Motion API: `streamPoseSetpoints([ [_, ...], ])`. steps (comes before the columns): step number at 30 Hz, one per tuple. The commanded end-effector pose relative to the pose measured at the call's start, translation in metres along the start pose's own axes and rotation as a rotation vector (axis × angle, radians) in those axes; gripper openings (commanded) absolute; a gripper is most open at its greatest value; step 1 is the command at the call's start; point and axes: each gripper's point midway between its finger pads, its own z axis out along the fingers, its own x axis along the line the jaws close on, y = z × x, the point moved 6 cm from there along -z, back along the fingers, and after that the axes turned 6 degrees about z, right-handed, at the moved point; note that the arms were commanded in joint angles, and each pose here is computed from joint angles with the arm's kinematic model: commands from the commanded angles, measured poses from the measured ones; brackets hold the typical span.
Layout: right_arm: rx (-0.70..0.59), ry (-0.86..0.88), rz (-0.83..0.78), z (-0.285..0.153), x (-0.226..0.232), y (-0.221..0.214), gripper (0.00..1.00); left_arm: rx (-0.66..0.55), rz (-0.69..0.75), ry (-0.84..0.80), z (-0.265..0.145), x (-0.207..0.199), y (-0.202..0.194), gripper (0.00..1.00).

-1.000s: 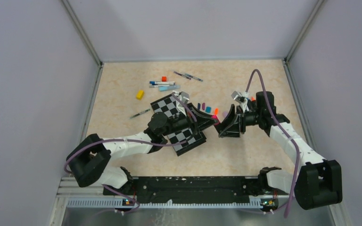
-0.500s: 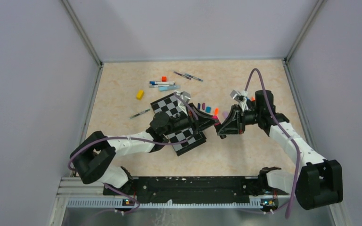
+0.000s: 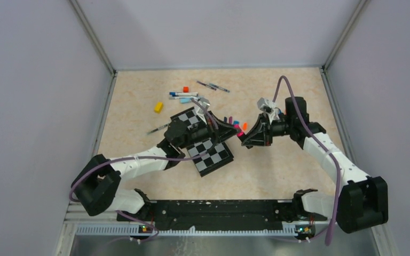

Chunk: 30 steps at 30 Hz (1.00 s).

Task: Open the pen caps
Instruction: Open the pen cap from the pen, then place the pen at the center of the board.

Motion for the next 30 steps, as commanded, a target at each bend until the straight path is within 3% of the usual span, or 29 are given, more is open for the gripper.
streamPoseSetpoints([
  [1,0.047,-0.004,0.171,-0.004,0.007,-0.044,0.0,-0.691,0.268,0.113,-0.034,-0.003,0.182,0.0],
  [6,0.004,0.009,0.179,-0.009,0.01,-0.044,0.0,-0.763,0.263,0.069,-0.057,0.001,0.19,0.0],
  [9,0.01,-0.058,0.155,-0.013,0.001,-0.044,0.0,-0.737,0.259,0.046,-0.063,0.004,0.186,0.0],
  [13,0.044,-0.397,0.076,-0.038,-0.033,-0.045,0.0,-0.559,0.231,0.024,-0.06,0.007,0.161,0.0],
  [19,-0.063,-0.788,0.12,-0.108,-0.065,-0.038,0.0,-0.252,0.08,0.078,-0.064,0.02,0.102,0.0],
  [25,-0.113,-1.036,0.196,-0.158,-0.08,-0.047,0.0,-0.092,-0.01,0.118,-0.065,0.025,0.044,0.0],
  [30,-0.147,-1.162,0.253,-0.186,-0.087,-0.053,0.0,0.058,-0.022,0.102,-0.028,0.02,-0.003,0.0],
])
